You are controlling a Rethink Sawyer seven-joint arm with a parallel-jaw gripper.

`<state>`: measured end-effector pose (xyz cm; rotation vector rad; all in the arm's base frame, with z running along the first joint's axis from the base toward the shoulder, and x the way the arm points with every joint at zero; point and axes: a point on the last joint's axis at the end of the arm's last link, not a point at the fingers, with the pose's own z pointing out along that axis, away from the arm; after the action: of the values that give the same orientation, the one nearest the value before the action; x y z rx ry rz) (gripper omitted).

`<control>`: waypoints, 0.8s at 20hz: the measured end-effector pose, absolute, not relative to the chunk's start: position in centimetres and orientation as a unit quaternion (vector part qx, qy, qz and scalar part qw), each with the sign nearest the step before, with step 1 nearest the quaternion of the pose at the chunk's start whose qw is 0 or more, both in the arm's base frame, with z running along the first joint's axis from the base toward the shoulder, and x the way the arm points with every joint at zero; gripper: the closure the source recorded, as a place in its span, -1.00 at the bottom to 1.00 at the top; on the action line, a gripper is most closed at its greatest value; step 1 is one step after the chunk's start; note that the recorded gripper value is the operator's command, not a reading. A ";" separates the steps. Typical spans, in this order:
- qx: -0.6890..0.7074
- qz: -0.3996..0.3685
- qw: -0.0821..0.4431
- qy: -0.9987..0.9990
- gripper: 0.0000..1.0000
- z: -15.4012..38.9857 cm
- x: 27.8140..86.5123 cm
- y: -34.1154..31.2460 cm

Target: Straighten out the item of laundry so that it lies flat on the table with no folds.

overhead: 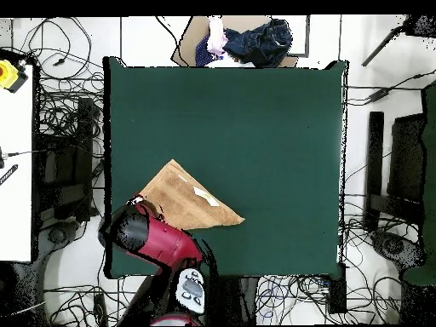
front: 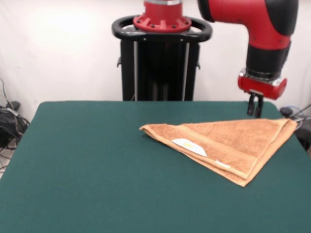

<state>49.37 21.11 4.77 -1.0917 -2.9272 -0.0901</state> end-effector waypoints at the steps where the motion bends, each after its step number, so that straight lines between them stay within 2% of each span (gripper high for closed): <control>1: -0.346 -0.032 0.011 -0.938 1.00 5.5 49.4 21.6; 9: -0.347 -0.033 0.006 -0.937 1.00 5.6 49.6 21.4; 16: -0.362 -0.011 -0.029 -0.932 1.00 3.0 50.0 18.9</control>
<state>50.01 18.91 3.00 -1.1587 -2.9822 -0.0351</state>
